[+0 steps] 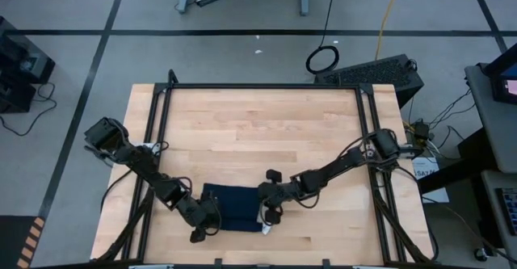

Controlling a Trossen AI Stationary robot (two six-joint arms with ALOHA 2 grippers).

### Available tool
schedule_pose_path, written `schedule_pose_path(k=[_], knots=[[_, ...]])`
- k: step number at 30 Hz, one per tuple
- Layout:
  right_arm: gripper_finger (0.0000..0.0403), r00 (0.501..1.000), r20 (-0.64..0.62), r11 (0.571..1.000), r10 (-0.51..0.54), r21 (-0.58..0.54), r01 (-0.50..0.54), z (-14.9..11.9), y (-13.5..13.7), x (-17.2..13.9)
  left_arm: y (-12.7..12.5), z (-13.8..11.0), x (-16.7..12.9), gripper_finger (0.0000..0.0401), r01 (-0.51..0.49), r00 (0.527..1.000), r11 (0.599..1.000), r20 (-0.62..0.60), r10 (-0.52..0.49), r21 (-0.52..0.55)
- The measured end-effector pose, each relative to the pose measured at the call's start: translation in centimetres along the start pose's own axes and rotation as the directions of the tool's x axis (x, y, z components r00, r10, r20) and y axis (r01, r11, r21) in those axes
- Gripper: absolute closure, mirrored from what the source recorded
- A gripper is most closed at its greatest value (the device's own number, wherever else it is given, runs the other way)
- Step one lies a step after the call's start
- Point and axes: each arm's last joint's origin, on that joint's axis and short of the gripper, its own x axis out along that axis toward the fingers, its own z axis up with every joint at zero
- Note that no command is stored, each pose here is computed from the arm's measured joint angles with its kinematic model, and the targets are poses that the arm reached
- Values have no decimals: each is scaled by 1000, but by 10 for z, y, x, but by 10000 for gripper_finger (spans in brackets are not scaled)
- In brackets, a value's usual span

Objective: Roll towel
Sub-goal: Roll the dark blue towel

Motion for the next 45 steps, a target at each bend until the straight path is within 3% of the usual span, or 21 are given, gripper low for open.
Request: schedule_pose_path(k=[4, 9, 13, 17, 22, 26, 29, 32, 41, 45], knots=[[350, 999, 25, 998, 32, -56, -31, 10, 16, -22, 9, 4, 0, 389, -21, 1000, 1000, -22, 21, 2], [323, 993, 69, 966, 91, -247, -71, -5, 54, -29, 15, 13, 0, 389, 27, 1000, 999, -13, -27, -39], [286, 983, 181, 934, 44, -355, 24, -25, 83, -24, 17, 19, -3, 389, 65, 998, 995, -8, -66, -80], [229, 947, 319, 918, -40, -362, 161, -38, 99, -19, 17, 25, -9, 389, 81, 997, 993, 19, -80, -86], [161, 937, 346, 931, -51, -323, 170, -48, 93, 0, 20, 27, -11, 389, 78, 997, 992, 11, -78, -103], [142, 929, 364, 950, -71, -258, 174, -48, 82, 14, 23, 25, -11, 389, 54, 998, 990, -15, -57, -129], [153, 941, 332, 959, -73, -234, 158, -51, 73, 22, 23, 24, -11, 389, 51, 998, 990, -18, -53, -131], [189, 950, 311, 973, -29, -209, 98, -47, 67, 25, 23, 24, -11, 389, 49, 999, 990, -18, -52, -131], [377, 965, 257, 998, 42, -61, -27, -39, 52, 31, 23, 23, -10, 374, 18, 1000, 992, 0, -18, -125], [379, 967, 237, 996, 87, 14, -93, -36, 50, 32, 18, 21, -11, 333, 37, 999, 993, -5, -38, -114]])
